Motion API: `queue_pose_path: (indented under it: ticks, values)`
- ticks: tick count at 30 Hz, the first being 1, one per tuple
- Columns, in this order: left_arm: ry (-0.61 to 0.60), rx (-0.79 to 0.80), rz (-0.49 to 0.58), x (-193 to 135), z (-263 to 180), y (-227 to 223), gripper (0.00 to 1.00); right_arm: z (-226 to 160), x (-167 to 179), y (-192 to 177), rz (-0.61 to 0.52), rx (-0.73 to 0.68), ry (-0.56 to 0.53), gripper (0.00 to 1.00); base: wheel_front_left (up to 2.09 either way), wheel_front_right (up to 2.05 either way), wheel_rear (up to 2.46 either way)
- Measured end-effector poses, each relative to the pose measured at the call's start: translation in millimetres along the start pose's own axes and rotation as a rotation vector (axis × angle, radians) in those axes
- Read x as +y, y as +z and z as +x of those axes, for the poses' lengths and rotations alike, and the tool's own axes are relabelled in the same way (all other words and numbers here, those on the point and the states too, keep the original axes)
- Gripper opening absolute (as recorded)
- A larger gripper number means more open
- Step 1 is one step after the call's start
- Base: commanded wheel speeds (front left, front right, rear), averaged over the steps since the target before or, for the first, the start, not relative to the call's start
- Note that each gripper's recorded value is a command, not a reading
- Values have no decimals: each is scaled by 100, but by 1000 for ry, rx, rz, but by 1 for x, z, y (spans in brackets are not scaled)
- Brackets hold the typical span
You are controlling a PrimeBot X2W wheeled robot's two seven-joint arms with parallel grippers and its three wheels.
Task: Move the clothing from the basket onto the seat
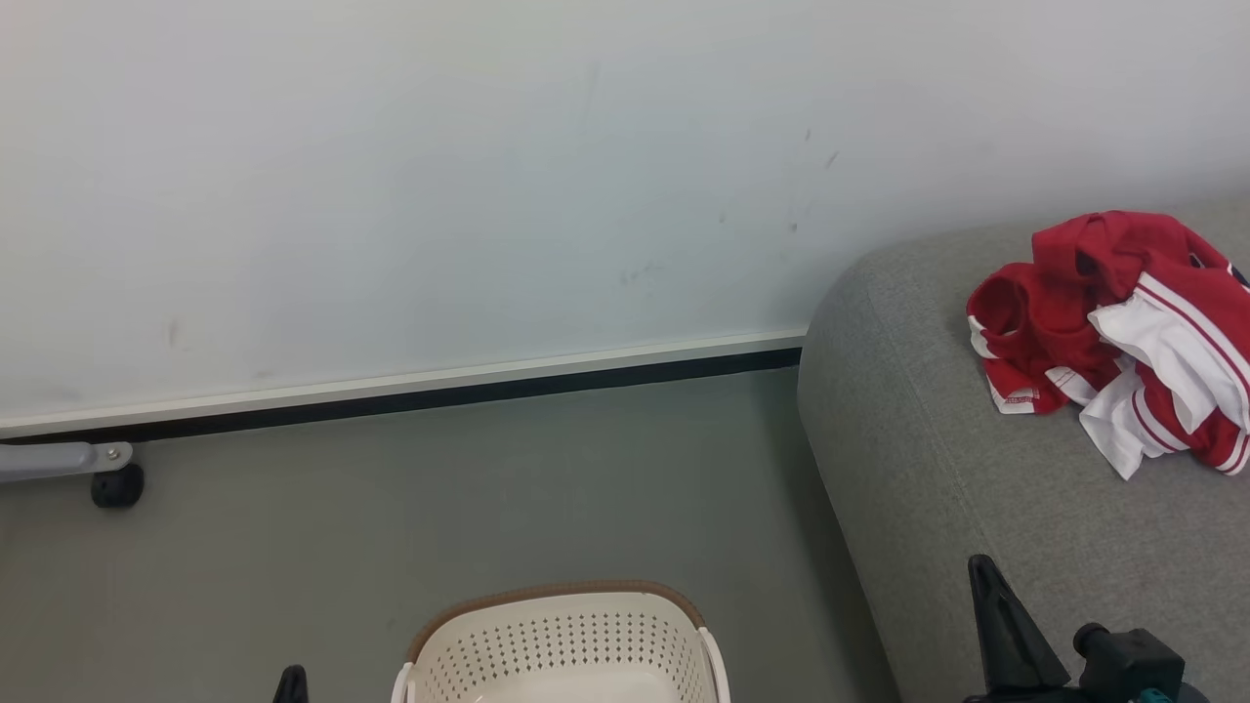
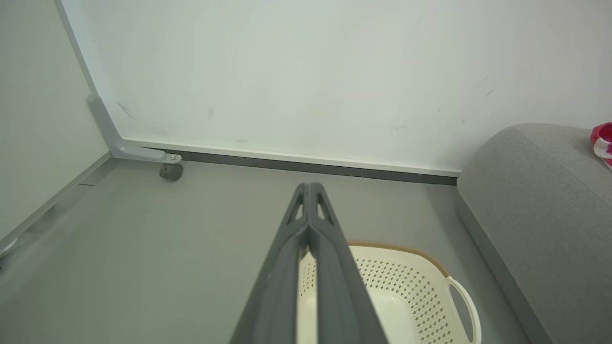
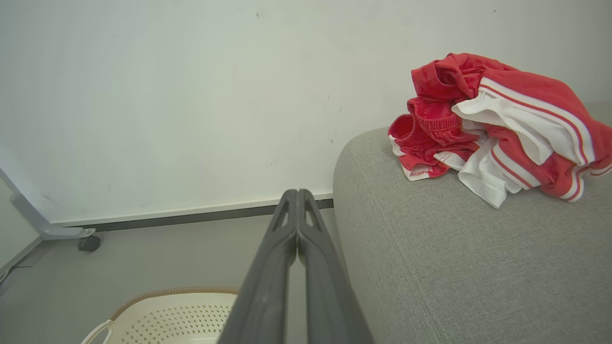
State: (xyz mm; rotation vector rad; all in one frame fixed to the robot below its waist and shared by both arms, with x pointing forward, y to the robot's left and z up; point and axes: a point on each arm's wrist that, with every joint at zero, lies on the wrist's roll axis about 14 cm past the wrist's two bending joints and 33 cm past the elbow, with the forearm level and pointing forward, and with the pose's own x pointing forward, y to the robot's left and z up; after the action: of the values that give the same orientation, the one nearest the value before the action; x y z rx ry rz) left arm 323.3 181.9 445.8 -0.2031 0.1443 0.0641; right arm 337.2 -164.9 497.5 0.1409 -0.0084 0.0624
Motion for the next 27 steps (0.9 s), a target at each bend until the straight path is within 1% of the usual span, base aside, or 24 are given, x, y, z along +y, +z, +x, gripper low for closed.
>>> queue_pose_path:
  ticks: [13, 16, 27]
  values:
    - [33, 48, -199, 7, 6, -4, 0, 6, -11, -8, 204, 57, -54, 0, 0, 0, 0]
    - [36, 55, -219, 7, 6, -4, 0, 7, -14, -10, 230, 66, -64, 0, 0, 0, 0]
    - [52, 77, -389, 9, 13, -4, 0, 13, -21, -13, 400, 92, -99, 0, 0, 0, 0]
